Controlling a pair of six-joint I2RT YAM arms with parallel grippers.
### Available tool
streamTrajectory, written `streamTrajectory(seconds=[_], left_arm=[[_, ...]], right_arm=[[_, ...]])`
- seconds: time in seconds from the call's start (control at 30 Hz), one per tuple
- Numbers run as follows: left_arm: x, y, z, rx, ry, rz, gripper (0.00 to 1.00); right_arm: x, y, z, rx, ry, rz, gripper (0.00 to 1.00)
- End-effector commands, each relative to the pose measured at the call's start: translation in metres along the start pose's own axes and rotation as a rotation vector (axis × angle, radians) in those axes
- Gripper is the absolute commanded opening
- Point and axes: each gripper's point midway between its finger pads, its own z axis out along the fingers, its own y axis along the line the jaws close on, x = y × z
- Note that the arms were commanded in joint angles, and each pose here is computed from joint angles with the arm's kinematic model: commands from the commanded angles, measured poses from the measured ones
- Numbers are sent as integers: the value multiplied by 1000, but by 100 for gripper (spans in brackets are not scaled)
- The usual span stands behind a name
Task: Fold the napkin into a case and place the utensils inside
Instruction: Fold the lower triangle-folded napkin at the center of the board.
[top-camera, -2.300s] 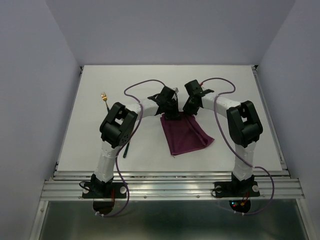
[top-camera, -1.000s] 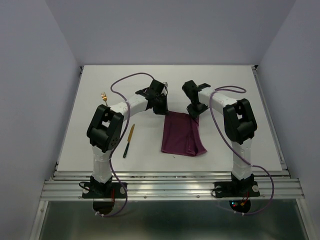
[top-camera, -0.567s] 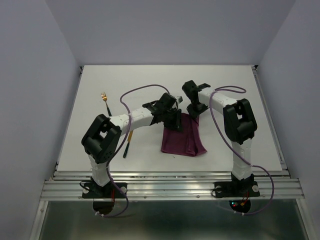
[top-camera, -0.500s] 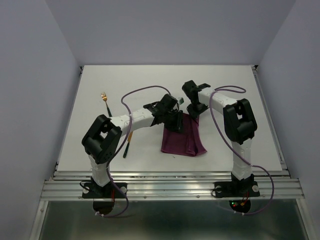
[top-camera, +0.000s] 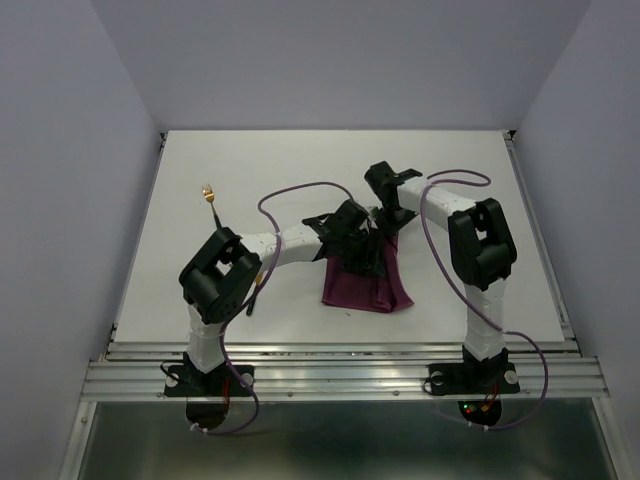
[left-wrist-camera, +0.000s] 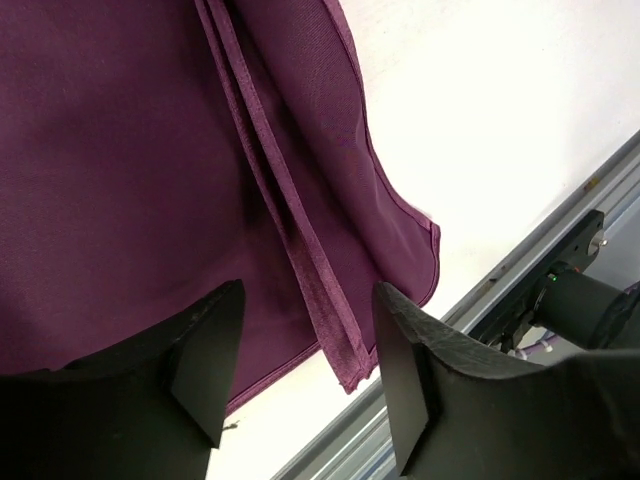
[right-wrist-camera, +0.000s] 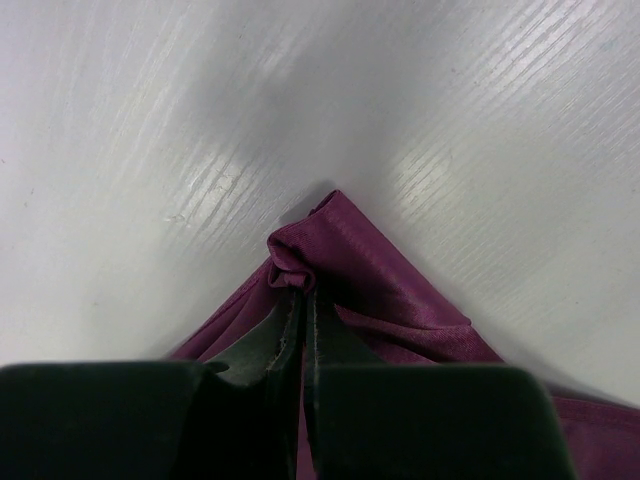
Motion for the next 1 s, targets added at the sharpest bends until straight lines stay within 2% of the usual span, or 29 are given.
streamTrajectory(seconds=[0.0, 0.17, 0.5, 0.67, 0.73, 0.83, 0.97], left_arm=[[-10, -11, -4, 20, -56, 11, 62], [-8, -5, -8, -4, -65, 14, 56], [-23, 1, -25, -60, -113, 37, 57], [-31, -18, -22, -5, -109, 58, 66], [-31, -27, -18, 8, -105, 76, 75], [-28, -33, -10, 8, -91, 88, 80], [-27, -43, 1, 13, -83, 95, 80]], right_arm=[[12, -45, 25, 153, 0, -81, 1], [10, -59, 29, 184, 13, -41, 1], [-13, -99, 38, 243, 23, 79, 1], [-18, -96, 39, 235, 17, 98, 1], [-18, -92, 40, 233, 19, 102, 1], [-22, -88, 41, 231, 22, 116, 1], [-23, -84, 41, 227, 26, 119, 1]])
